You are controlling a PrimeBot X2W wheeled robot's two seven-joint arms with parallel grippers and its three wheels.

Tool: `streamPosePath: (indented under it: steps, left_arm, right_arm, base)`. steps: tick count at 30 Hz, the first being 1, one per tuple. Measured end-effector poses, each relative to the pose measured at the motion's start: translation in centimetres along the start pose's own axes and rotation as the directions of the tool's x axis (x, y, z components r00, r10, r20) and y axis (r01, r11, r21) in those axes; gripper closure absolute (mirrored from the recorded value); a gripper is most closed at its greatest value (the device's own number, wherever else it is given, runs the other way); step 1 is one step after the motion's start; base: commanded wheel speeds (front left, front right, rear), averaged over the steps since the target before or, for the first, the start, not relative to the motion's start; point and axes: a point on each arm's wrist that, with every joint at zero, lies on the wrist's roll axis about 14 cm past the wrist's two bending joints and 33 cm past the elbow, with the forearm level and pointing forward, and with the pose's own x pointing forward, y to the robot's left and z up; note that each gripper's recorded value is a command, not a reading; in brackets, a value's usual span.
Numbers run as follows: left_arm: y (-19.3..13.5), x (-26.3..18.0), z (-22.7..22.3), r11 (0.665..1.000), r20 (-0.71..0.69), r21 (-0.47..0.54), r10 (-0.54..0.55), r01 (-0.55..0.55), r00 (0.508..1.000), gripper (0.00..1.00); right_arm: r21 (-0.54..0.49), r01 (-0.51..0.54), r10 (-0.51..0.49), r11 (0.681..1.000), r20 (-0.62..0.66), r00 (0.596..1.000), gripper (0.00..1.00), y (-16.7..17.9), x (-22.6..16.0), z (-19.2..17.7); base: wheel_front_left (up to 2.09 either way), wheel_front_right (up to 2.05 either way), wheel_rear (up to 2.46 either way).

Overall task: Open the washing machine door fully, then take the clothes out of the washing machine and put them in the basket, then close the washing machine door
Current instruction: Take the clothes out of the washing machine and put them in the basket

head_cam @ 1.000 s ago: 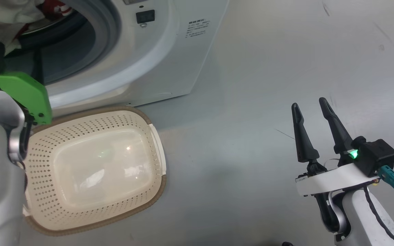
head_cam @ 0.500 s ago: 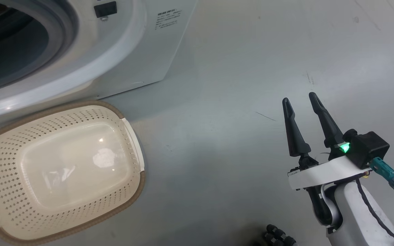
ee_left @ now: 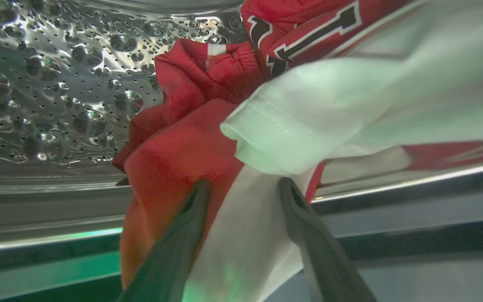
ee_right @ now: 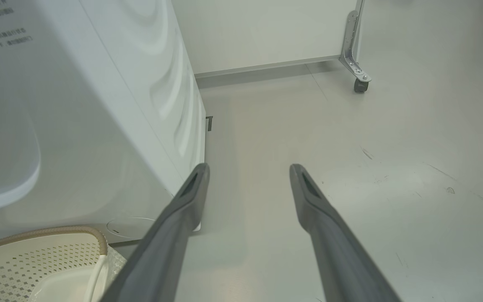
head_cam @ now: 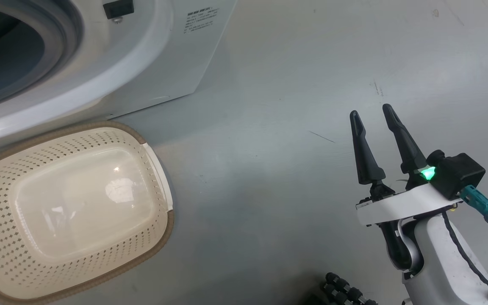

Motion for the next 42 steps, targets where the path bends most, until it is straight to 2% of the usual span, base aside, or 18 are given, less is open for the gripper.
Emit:
streamPosePath:
  steps: [1, 2, 3, 4, 13, 23, 32, 42]
  left_arm:
    - [0.1, 0.0, -0.1, 1.0, -0.006, -0.004, 0.003, -0.003, 1.0, 0.46]
    - [0.1, 0.0, -0.1, 1.0, -0.013, -0.008, 0.002, -0.002, 1.0, 0.58]
    - [0.1, 0.0, -0.2, 1.0, -0.019, -0.012, 0.003, -0.003, 1.0, 0.75]
    - [0.1, 0.1, -0.2, 1.0, -0.023, -0.016, 0.002, -0.003, 1.0, 0.98]
    - [0.5, -0.1, 0.1, 0.998, -0.011, -0.067, 0.006, -0.006, 1.0, 1.0]
    - [0.3, -1.6, 1.6, 0.994, 0.129, -0.112, 0.007, 0.008, 0.992, 1.0]
    - [1.4, -3.8, 2.0, 0.985, 0.265, -0.171, 0.062, -0.016, 0.962, 1.0]
    - [0.9, -7.4, 2.2, 0.977, 0.412, -0.214, 0.091, 0.0, 0.906, 1.0]
  right_arm:
    - [0.0, 0.0, 0.0, 1.0, 0.002, 1.0, 0.0, 0.0, 0.1, 0.1]
    - [0.0, 0.001, -0.001, 1.0, 0.005, 1.0, 0.0, 0.0, 0.1, 0.2]
    - [0.0, 0.003, -0.003, 1.0, 0.009, 1.0, 0.0, -0.1, 0.2, 0.3]
    - [-0.001, 0.005, -0.005, 1.0, 0.011, 1.0, 0.0, -0.2, 0.2, 0.3]
    - [0.0, 0.002, -0.002, 1.0, 0.023, 1.0, 0.0, -0.3, 0.5, 0.6]
    - [-0.009, 0.001, 0.0, 1.0, 0.041, 0.999, 0.0, -0.3, 1.0, 1.1]
    - [-0.015, -0.032, 0.033, 0.999, 0.053, 0.998, 0.0, 0.6, 1.4, 1.4]
    - [-0.037, -0.051, 0.054, 0.998, 0.091, 0.994, 0.0, 0.9, 1.4, 2.8]
  base:
    - [0.0, 0.0, 0.0]
    - [0.0, 0.0, 0.0]
    - [0.0, 0.0, 0.0]
    - [0.0, 0.0, 0.0]
    - [0.0, 0.0, 0.0]
    - [0.0, 0.0, 0.0]
    - [0.0, 0.0, 0.0]
    - [0.0, 0.0, 0.0]
